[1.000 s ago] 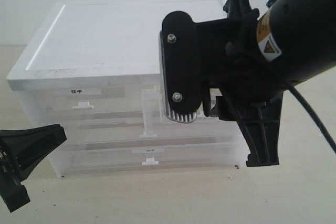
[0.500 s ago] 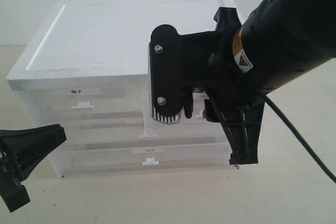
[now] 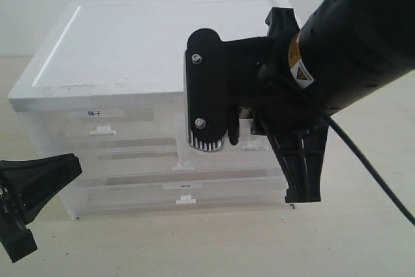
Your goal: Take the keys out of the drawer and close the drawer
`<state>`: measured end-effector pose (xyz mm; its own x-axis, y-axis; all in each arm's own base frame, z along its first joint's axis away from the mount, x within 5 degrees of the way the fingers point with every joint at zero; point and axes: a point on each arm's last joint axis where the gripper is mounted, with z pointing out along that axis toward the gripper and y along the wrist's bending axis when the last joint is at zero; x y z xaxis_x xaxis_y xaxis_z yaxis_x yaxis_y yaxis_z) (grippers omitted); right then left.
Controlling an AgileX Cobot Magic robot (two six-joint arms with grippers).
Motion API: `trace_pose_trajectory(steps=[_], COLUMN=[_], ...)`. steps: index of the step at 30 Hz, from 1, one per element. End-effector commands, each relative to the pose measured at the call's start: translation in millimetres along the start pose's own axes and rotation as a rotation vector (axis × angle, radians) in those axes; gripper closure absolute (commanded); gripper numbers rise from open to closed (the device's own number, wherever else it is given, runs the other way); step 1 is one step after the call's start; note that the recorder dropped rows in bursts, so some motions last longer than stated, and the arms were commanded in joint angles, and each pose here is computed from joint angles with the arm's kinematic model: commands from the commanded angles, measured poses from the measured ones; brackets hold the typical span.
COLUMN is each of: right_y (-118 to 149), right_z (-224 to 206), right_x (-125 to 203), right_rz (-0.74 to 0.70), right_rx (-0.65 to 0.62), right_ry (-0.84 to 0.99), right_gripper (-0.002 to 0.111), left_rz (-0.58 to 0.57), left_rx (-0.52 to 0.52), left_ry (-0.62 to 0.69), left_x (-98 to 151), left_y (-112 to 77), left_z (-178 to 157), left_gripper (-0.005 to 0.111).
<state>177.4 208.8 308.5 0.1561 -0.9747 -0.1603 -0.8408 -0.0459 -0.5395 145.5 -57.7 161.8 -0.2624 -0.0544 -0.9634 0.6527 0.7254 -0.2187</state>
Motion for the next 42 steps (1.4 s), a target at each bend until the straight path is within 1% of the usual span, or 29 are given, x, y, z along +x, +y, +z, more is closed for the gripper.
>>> trace_pose_trajectory(steps=[1, 10, 17, 26, 34, 36, 37, 39, 42], right_y=[4, 11, 15, 24, 24, 23, 22, 23, 23], right_z=[-5, -31, -34, -35, -35, -35, -35, -35, -35], right_x=[4, 7, 9, 8, 7, 5, 5, 5, 5], right_rz=[-0.005, 0.008, 0.005, -0.008, -0.003, 0.021, 0.032, 0.037, 0.043], right_rx=[-0.036, -0.09, -0.128, -0.225, -0.221, -0.212, -0.209, -0.211, -0.213], right_ry=[0.029, -0.069, -0.07, -0.083, -0.096, -0.105, -0.108, -0.106, -0.106], right_gripper=[0.108, 0.108, 0.108, 0.108, 0.108, 0.108, 0.106, 0.099, 0.08], left_rz=[-0.004, 0.001, 0.001, 0.001, 0.001, 0.001, 0.001, 0.001, 0.001], left_rx=[0.001, 0.001, 0.001, 0.001, 0.001, 0.001, 0.001, 0.001, 0.001], left_ry=[-0.011, -0.01, -0.01, -0.01, -0.01, -0.01, -0.01, -0.01, -0.01], left_x=[0, 0, 0, 0, 0, 0, 0, 0, 0], left_y=[-0.2, -0.3, -0.3, -0.3, -0.3, -0.3, -0.3, -0.3, -0.3], left_z=[0, 0, 0, 0, 0, 0, 0, 0, 0], left_gripper=[0.102, 0.102, 0.102, 0.102, 0.102, 0.102, 0.102, 0.102, 0.102])
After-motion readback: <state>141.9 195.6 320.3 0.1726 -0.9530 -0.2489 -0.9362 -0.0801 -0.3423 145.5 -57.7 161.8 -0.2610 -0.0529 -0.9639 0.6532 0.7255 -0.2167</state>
